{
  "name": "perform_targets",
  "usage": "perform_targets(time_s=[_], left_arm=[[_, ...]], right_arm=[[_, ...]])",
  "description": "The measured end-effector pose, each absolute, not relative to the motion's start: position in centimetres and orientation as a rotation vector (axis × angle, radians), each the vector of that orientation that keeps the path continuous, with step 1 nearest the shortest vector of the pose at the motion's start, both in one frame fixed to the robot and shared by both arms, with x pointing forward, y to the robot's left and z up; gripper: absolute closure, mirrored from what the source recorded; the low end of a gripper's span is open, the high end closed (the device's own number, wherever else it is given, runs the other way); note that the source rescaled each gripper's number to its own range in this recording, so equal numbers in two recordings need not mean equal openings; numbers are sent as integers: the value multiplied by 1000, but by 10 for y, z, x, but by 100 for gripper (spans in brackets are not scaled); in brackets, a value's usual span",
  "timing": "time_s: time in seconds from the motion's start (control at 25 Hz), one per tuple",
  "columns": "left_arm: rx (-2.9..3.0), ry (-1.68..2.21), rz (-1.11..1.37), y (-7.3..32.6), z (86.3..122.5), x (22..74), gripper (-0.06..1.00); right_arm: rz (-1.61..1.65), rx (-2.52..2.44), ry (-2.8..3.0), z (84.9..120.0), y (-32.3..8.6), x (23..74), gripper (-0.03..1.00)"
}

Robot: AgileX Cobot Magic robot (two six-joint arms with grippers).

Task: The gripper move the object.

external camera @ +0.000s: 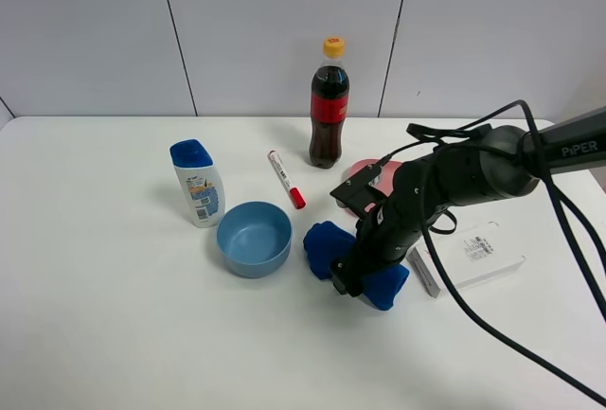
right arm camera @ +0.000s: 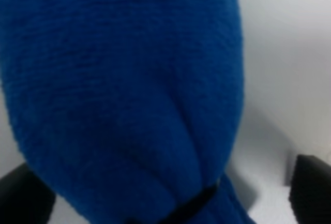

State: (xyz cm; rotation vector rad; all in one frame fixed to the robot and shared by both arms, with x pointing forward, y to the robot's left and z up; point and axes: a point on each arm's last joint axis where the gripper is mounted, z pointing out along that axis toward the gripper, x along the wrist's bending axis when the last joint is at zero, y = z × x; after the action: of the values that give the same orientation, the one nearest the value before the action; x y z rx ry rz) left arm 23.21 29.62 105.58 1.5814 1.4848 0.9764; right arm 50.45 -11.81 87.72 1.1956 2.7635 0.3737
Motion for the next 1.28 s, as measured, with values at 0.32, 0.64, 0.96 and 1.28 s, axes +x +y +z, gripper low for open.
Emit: perform_targets(time_s=[0.32,0.64,0.96,1.28], left_arm=[[1581,1485,976,296,1056,232,-6],[1581,1485,976,296,1056,232,-6],[1581,1484,975,296,1056,232,-6],[1581,1484,975,296,1056,232,-6]], right_arm=[[336,1043,2769,889,-123,505,-3],[495,1082,2642,969,-134,489,-3],[904,969,2308,1095,-146,474,-3],[828,964,2059,1155,-183,498,-3]])
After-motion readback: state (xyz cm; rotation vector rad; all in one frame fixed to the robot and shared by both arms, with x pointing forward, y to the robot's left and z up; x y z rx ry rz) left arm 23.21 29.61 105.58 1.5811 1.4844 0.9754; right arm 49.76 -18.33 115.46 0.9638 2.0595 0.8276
